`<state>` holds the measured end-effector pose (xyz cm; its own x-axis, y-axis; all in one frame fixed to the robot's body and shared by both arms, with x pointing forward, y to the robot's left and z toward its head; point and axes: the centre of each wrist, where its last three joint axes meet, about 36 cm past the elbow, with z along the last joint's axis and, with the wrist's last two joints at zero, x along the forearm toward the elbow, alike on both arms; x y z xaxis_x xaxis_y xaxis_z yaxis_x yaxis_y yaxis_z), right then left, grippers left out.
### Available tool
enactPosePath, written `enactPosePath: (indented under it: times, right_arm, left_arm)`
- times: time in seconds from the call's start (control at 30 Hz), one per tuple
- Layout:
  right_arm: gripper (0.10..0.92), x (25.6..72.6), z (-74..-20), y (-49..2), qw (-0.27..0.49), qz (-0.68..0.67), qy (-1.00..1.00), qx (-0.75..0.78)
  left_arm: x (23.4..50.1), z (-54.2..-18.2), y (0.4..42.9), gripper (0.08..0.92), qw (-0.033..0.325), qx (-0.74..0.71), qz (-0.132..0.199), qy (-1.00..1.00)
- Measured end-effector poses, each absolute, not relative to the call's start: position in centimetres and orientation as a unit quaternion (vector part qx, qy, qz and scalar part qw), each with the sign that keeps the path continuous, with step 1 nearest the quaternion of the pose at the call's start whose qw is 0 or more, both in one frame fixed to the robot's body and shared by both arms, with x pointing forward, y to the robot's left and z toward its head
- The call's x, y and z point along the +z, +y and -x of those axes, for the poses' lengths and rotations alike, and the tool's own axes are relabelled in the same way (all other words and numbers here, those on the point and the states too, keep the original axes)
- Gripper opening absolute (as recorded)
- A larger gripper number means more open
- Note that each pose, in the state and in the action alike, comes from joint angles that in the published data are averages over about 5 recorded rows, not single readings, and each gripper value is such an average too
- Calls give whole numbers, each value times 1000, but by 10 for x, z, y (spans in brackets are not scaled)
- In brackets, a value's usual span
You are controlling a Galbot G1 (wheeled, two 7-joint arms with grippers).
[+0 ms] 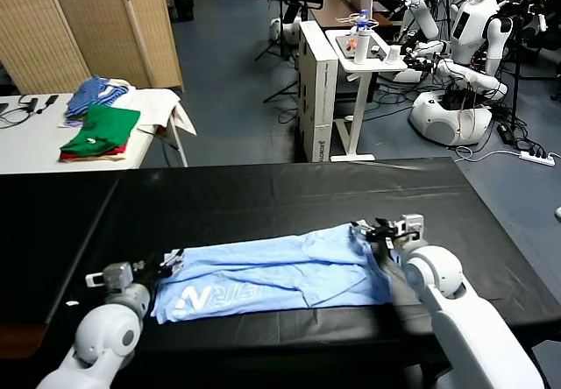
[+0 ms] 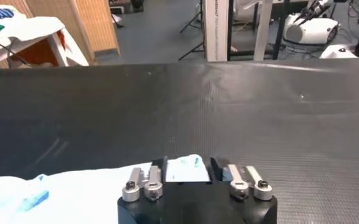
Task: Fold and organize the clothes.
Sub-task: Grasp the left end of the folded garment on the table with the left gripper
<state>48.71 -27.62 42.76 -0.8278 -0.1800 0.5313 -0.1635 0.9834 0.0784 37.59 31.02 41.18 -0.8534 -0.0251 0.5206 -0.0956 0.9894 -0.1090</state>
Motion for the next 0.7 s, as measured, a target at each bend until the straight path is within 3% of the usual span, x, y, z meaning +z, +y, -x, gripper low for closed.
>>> enactPosePath:
  times: [0.1, 0.17, 0.23, 0.57, 0.7]
  right_arm:
    - [169, 425, -485, -275, 271, -83, -959, -13]
    - [145, 423, -484, -274, 265, -78, -961, -13]
    - [140, 421, -483, -273, 257, -70, -964, -13]
    - [140, 414, -481, -270, 245, -64, -967, -17]
    - [261, 418, -477, -276, 243, -84, -966, -20]
  left_arm:
    - [411, -376, 309, 315, 267, 66, -24, -961]
    - [410, -378, 308, 204, 264, 65, -19, -962]
    - [408, -380, 308, 153, 260, 63, -15, -963]
    - [401, -402, 305, 146, 235, 47, -1, -971]
    - [401, -409, 305, 146, 232, 44, 3, -972]
